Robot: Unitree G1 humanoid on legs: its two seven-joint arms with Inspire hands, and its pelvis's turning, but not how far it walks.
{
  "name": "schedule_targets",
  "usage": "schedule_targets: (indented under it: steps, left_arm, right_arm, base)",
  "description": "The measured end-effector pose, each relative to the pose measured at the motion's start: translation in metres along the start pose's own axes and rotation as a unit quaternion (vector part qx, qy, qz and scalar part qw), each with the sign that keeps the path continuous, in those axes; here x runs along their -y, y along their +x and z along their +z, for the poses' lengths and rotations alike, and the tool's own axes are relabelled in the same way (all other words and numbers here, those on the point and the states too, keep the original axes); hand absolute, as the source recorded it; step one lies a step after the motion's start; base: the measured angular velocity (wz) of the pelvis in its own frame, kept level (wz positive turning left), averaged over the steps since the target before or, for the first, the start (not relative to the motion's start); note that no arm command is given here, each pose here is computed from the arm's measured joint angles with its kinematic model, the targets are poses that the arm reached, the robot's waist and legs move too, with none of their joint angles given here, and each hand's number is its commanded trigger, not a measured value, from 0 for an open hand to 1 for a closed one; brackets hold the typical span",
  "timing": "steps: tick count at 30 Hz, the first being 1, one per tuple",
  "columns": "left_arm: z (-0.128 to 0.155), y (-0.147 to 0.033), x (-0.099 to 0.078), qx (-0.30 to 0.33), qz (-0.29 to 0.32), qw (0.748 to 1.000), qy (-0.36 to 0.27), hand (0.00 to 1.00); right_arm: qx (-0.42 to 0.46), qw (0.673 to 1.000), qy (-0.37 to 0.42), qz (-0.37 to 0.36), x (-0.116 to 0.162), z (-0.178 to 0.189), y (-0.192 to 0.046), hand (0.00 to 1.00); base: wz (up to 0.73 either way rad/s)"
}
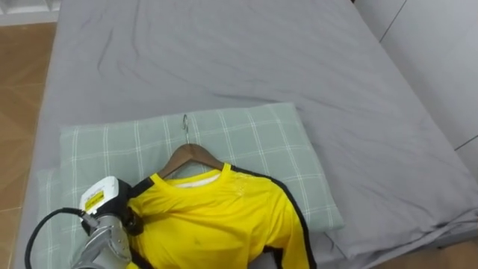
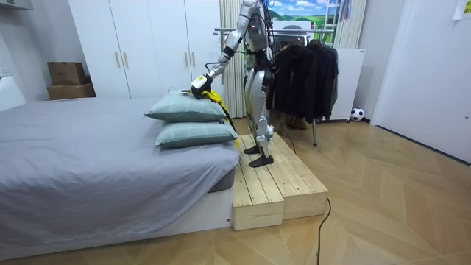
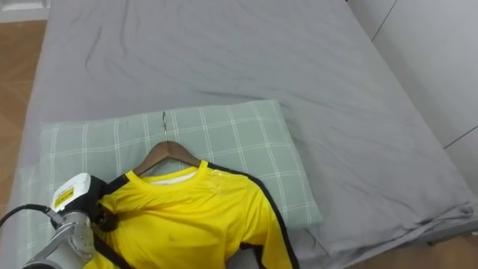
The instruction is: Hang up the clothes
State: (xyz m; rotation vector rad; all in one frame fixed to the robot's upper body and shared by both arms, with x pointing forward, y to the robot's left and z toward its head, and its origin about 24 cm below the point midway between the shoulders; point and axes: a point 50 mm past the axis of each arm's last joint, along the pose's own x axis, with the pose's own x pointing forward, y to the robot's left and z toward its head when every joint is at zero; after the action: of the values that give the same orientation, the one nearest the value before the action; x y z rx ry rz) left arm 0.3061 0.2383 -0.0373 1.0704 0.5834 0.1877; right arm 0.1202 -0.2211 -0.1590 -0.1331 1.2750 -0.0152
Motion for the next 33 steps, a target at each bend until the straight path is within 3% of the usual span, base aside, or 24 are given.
schedule_targets:
  steps: [15, 22, 33]
  left_arm:
    - [-0.015, -0.013, 0.025, 0.002, -0.031, 0.999, -0.022, 1.0]
    - [-0.026, -0.024, 0.036, -0.004, -0.027, 0.995, -0.1, 1.0]
    - [-0.014, -0.043, 0.035, 0.072, 0.011, 0.987, -0.145, 1.0]
  right_arm:
    - [0.0, 1.0, 0.007, -0.017, 0.009, -0.014, -0.002, 0.0]
    - [0.0, 1.0, 0.011, -0.027, 0.011, -0.026, -0.003, 0.0]
    - [-0.006, 0.999, 0.02, -0.028, 0.01, -0.045, -0.006, 0.0]
  base:
    - [0.02]
    - [0.03]
    - [0.03]
